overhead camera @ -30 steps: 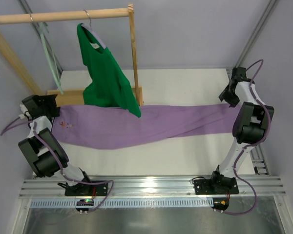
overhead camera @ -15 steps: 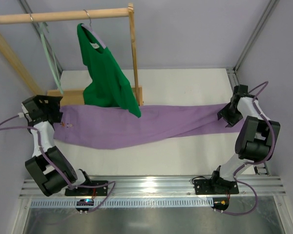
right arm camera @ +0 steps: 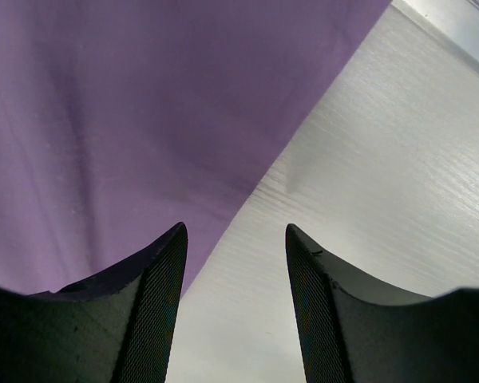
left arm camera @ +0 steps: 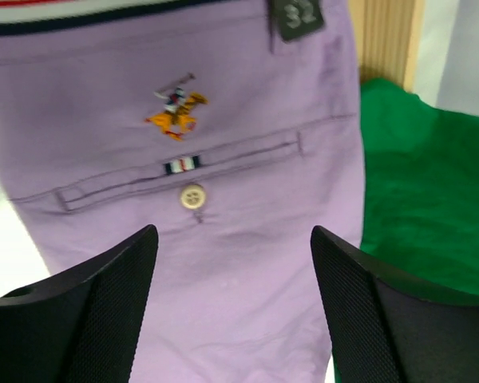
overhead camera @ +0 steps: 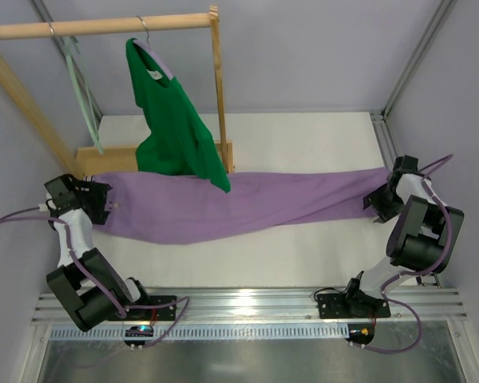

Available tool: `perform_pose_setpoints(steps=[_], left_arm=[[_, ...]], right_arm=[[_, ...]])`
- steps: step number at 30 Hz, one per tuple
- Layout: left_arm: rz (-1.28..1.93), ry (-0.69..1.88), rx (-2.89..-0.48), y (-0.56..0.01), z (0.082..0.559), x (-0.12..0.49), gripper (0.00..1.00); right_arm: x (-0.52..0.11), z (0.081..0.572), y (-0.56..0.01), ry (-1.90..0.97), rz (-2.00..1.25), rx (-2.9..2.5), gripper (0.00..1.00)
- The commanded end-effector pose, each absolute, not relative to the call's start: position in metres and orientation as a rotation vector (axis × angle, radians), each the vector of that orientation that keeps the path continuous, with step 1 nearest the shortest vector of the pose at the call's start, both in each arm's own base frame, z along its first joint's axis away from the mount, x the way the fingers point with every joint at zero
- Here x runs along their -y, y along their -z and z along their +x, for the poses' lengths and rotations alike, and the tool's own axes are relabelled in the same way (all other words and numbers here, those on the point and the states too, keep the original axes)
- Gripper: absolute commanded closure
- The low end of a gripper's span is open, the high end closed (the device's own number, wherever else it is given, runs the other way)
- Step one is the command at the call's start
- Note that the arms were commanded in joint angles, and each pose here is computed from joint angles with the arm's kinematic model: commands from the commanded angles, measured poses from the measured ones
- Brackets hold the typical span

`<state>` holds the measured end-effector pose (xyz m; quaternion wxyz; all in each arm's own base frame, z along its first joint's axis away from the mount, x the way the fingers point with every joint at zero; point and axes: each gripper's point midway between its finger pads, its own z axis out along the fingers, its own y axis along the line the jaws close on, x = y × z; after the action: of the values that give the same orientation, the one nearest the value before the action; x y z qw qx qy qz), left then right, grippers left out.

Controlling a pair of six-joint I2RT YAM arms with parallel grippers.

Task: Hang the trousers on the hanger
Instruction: Fold the trousers

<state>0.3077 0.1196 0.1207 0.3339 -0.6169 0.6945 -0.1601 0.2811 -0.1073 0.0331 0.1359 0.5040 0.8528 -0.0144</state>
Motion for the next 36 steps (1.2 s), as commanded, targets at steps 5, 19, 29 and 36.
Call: perform_pose_setpoints(steps=[5,19,29,36], left_arm=[[-1.619,0.243,-1.876,-0.114,0.281,-0.147,0.23],[-1.775,0.001,-1.644,-0.088,0.247,-0.197,0.28],[-1.847,0.024,-1.657,-0.038,0.250,-0.197,0.29],[-1.820,0.131,-1.658,-0.032,0.271,-0.197,0.30]], right_arm=[[0.102,0.320,-0.063,-0.137,1.334,-2.380,0.45],[0.097,0.328,-0.057,-0.199,1.293,-2.406,0.45],[0.103,0.331,-0.059,-0.169,1.280,-2.396,0.45],[0.107,0.330,-0.060,-0.144,1.276,-2.392,0.45]])
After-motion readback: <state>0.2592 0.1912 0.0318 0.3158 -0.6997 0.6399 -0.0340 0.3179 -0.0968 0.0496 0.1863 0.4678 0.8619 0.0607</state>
